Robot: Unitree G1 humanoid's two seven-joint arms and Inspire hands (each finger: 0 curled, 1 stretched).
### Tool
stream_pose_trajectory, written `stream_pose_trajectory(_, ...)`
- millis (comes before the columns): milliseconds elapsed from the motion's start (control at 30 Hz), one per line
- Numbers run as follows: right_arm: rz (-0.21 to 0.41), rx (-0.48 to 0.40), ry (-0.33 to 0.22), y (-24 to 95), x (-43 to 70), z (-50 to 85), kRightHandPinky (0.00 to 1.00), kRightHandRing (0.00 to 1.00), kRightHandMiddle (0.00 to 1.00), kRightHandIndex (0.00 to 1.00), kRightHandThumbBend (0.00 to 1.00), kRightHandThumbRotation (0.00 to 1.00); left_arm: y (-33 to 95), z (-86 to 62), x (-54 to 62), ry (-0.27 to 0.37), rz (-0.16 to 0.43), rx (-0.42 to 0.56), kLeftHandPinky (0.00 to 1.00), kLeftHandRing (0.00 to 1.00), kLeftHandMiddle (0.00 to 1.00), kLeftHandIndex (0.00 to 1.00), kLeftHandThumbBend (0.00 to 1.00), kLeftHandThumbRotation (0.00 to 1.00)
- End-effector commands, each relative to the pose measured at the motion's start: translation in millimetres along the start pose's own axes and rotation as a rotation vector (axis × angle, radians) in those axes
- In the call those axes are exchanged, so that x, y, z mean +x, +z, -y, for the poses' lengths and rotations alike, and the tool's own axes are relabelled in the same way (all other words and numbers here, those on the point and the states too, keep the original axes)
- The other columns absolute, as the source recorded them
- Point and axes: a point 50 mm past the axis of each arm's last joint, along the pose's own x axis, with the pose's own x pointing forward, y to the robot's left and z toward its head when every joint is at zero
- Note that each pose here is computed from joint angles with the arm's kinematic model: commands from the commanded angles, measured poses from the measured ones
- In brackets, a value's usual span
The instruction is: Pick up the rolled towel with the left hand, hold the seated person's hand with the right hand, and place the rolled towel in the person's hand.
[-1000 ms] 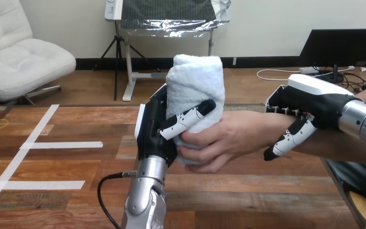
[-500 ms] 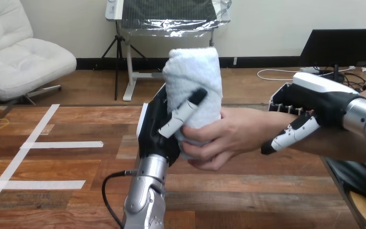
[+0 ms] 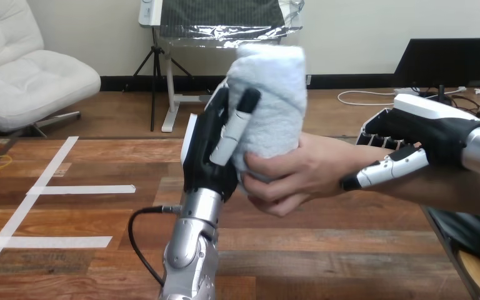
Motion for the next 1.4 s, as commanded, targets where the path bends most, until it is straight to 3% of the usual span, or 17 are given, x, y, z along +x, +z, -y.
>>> stream_pose_trajectory(0, -0.025, 0.014, -0.005, -9.1, -8.1, 2.0, 0.64, 0.78, 0.80, 0.82, 1.00, 0.82, 17.5, 27.6, 17.2, -0.052, 0.108, -0.034, 0.99, 0.93, 0.87, 0.84, 0.82, 0.99)
stream_pose_trajectory(267, -0.026, -0.001, -0.033, -10.5, -12.3, 2.1, 0.68, 0.87, 0.88, 0.89, 1.00, 0.89, 18.1, 18.5, 12.6, -0.033, 0.110, -0.004, 1.00, 0.96, 0.89, 0.84, 0.81, 1.00)
stream_pose_trajectory(500, -0.030, -0.009, -0.062, -11.1, -15.3, 1.6, 0.69, 0.89, 0.91, 0.92, 1.00, 0.93, 18.7, 12.2, 8.3, -0.023, 0.117, 0.015, 1.00, 0.97, 0.89, 0.85, 0.79, 1.00)
stream_pose_trajectory(800, -0.010, 0.025, -0.176, -12.0, -18.2, -2.2, 0.69, 0.89, 0.91, 0.93, 1.00, 0.98, 20.6, 5.1, 0.5, -0.016, 0.127, 0.063, 1.00, 0.96, 0.88, 0.85, 0.79, 1.00)
stream_pose_trajectory(1000, 0.001, 0.077, -0.287, -12.6, -19.6, -5.7, 0.69, 0.88, 0.90, 0.93, 1.00, 1.00, 23.6, 1.0, -5.7, -0.015, 0.151, 0.105, 1.00, 0.94, 0.88, 0.84, 0.79, 1.00)
stream_pose_trajectory(1200, 0.046, 0.184, -0.377, -11.4, -21.9, -8.9, 0.74, 0.90, 0.92, 0.94, 0.95, 1.00, 26.9, -3.1, -12.0, -0.003, 0.169, 0.159, 1.00, 0.92, 0.87, 0.84, 0.80, 1.00)
stream_pose_trajectory(1367, 0.120, 0.292, -0.466, -9.3, -24.8, -12.3, 0.77, 0.92, 0.94, 0.94, 0.88, 1.00, 30.5, -5.7, -17.7, 0.003, 0.181, 0.183, 0.99, 0.92, 0.87, 0.83, 0.82, 1.00)
